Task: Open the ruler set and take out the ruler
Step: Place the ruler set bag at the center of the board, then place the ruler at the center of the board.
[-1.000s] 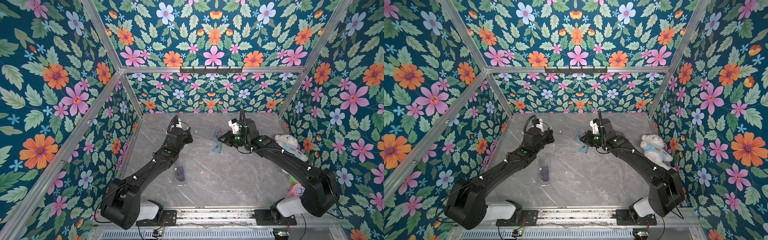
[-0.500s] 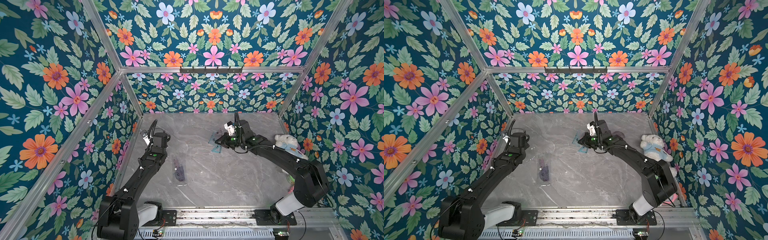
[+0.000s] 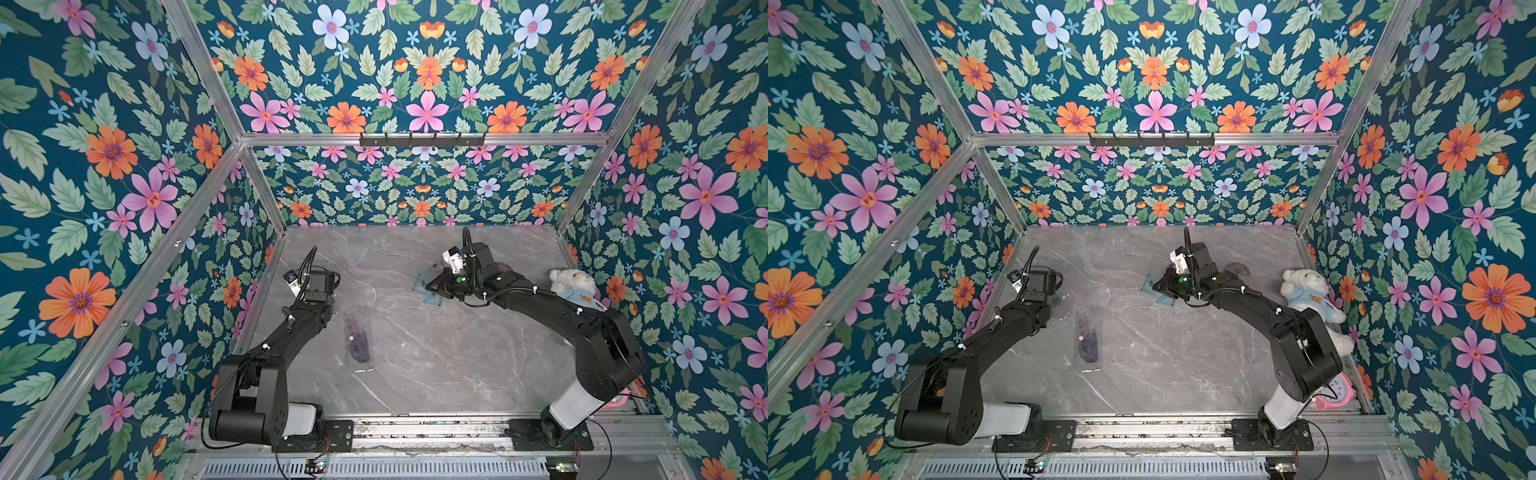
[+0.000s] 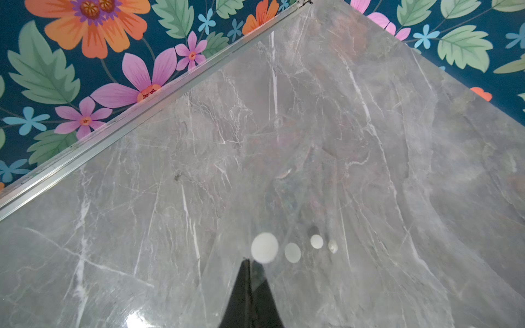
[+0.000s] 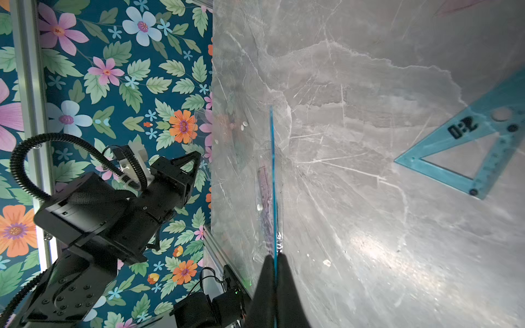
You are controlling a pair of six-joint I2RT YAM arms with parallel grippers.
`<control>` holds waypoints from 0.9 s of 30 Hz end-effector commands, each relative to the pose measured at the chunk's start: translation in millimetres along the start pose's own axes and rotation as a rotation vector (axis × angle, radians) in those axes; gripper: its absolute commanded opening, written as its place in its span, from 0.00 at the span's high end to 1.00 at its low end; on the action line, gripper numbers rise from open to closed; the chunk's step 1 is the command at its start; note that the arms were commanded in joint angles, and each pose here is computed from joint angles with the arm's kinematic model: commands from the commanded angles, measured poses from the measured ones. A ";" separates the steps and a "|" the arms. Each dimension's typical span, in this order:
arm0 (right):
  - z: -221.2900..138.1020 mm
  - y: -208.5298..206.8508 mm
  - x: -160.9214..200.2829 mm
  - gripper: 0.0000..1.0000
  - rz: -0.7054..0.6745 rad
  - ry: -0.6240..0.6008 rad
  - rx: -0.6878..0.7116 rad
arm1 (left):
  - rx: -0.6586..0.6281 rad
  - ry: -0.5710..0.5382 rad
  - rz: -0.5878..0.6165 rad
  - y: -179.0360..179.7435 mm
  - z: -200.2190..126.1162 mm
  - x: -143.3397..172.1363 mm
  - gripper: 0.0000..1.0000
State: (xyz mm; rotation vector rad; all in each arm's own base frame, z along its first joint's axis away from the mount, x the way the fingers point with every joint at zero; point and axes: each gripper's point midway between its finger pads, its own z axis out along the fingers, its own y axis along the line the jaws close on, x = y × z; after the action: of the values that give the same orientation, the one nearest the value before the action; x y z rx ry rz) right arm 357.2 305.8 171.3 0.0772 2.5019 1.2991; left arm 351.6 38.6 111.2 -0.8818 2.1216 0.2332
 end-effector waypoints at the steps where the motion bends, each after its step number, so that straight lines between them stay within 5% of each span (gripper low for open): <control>1: 7.8 -0.8 -4.7 0.98 -0.003 -0.004 -0.010 | 0.020 -0.002 -0.028 -2.9 -3.1 -3.4 0.53; 6: 22.5 -11.1 -11.1 0.99 -0.009 -0.007 0.006 | 0.080 -0.016 -0.036 -9.7 -11.2 -9.3 0.15; 9: 29.8 -19.8 -14.4 0.99 -0.011 -0.006 0.035 | 0.108 -0.012 -0.032 -14.2 -13.7 -10.1 0.01; 19: 54.6 -56.5 -4.4 0.99 0.032 0.040 0.103 | 0.198 -0.012 -0.057 -28.1 -22.4 -15.0 0.01; 27: 69.7 -60.2 8.7 0.98 0.057 0.090 0.019 | 0.263 0.000 -0.057 -38.1 -23.3 -10.7 0.01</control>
State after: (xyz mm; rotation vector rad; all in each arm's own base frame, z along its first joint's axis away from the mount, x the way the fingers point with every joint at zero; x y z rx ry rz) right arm 374.6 318.6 76.8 0.1156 2.6452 1.2521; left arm 362.2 10.0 134.8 -0.7972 2.0851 -0.0310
